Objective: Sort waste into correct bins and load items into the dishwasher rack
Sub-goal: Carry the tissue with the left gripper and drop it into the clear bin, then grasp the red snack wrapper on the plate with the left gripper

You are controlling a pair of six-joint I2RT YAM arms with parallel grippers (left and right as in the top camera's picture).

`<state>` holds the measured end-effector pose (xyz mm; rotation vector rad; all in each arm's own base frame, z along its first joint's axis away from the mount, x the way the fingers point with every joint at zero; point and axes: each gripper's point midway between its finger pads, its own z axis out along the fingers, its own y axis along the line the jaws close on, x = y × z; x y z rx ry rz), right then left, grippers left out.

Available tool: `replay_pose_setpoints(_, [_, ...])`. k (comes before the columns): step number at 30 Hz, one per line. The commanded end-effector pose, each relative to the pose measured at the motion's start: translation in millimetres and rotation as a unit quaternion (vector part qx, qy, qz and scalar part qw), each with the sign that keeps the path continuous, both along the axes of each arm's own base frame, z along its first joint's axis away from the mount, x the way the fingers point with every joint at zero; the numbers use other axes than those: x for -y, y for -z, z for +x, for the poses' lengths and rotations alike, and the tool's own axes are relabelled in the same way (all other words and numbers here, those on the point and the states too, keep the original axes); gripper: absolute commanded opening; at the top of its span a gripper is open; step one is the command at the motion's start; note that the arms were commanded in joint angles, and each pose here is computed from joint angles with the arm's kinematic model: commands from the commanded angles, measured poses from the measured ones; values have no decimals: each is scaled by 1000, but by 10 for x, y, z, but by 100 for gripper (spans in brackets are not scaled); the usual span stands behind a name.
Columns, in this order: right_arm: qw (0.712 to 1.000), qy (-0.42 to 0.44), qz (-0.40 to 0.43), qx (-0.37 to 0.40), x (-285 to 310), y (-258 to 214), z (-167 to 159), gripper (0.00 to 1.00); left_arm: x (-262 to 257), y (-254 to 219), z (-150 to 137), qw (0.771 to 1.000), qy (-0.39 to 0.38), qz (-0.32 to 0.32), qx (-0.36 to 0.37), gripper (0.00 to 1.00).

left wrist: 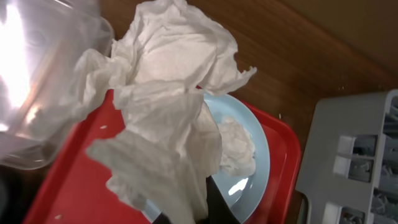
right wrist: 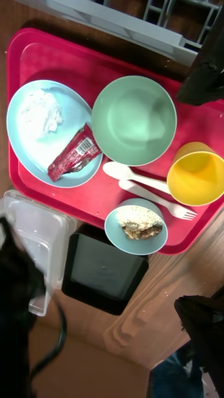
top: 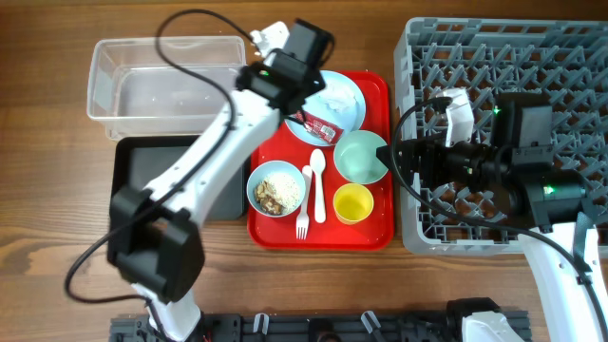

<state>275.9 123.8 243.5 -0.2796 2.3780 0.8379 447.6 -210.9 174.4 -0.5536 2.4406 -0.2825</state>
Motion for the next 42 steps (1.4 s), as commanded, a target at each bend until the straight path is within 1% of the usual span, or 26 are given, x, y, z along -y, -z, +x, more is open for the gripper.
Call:
replay_pose_setpoints(1, [1000, 7, 0, 4, 15, -58, 43, 100, -440, -236, 5, 999, -38, 5, 5, 4])
replay_pose_setpoints(2, [1000, 7, 0, 4, 15, -58, 43, 100, -709, -254, 5, 998, -66, 9, -6, 4])
replay_pose_setpoints(7, [1000, 7, 0, 4, 15, -58, 43, 100, -1445, -85, 19, 985, -166, 8, -49, 4])
replay_pose_setpoints(9, [1000, 7, 0, 4, 15, -58, 43, 100, -1683, 27, 62, 979, -192, 12, -61, 4])
replay_pose_setpoints(11, [1000, 7, 0, 4, 15, -58, 43, 100, -1842, 162, 100, 975, -210, 8, -76, 12])
replay_pose_setpoints(12, [1000, 7, 0, 4, 15, -58, 43, 100, -1892, 233, 116, 973, -214, 4, -84, 21])
replay_pose_setpoints(13, [1000, 7, 0, 4, 15, -58, 43, 100, -1914, 278, 123, 972, -216, -2, -90, 38])
replay_pose_setpoints(14, [1000, 7, -1, 4, 15, -58, 44, 100, -1936, 332, 127, 971, -217, -8, -98, 58])
replay_pose_setpoints(15, [1000, 7, -1, 4, 15, -58, 44, 100, -1952, 365, 127, 970, -217, -16, -105, 73])
replay_pose_setpoints(16, [1000, 7, 0, 5, 15, -59, 44, 100, -1959, 373, 128, 970, -217, -20, -107, 82])
replay_pose_setpoints(17, [1000, 7, 0, 5, 15, -59, 44, 100, -1959, 376, 130, 970, -215, -24, -108, 86])
replay_pose_setpoints(18, [1000, 7, -1, 5, 15, -58, 44, 100, -1951, 367, 148, 972, -210, -26, -105, 94])
replay_pose_setpoints(19, [1000, 7, 0, 4, 15, -58, 43, 100, -1945, 341, 162, 973, -208, -27, -101, 96])
replay_pose_setpoints(20, [1000, 7, 0, 4, 15, -58, 43, 100, -1932, 327, 175, 973, -206, -28, -97, 97])
replay_pose_setpoints(22, [1000, 7, 0, 4, 15, -58, 43, 100, -1839, 284, 208, 980, -174, -30, -92, 98])
replay_pose_setpoints(23, [1000, 7, 0, 4, 15, -58, 43, 100, -1765, 262, 223, 984, -153, -34, -89, 97])
replay_pose_setpoints(24, [1000, 7, 0, 4, 15, -58, 43, 100, -1696, 241, 229, 986, -136, -38, -87, 92])
replay_pose_setpoints(26, [1000, 7, 0, 4, 15, -58, 43, 100, -1480, 176, 235, 991, -96, -54, -81, 86])
replay_pose_setpoints(28, [1000, 7, 0, 4, 15, -58, 44, 100, -1202, 141, 214, 992, -63, -71, -79, 86])
replay_pose_setpoints(30, [1000, 7, -1, 4, 15, -57, 43, 100, -941, 146, 158, 994, -35, -69, -81, 86])
replay_pose_setpoints(33, [1000, 7, -1, 4, 15, -58, 44, 100, -542, 213, 41, 994, 3, -57, -88, 83])
replay_pose_setpoints(35, [1000, 7, -1, 4, 15, -57, 43, 100, -344, 287, -25, 994, 8, -48, -93, 84])
replay_pose_setpoints(38, [1000, 7, -1, 3, 15, -54, 39, 100, -109, 464, -91, 995, -9, -32, -99, 84])
replay_pose_setpoints(42, [1000, 7, -1, 0, 16, -47, 30, 100, 238, 785, -111, 994, 3, -32, -109, 82])
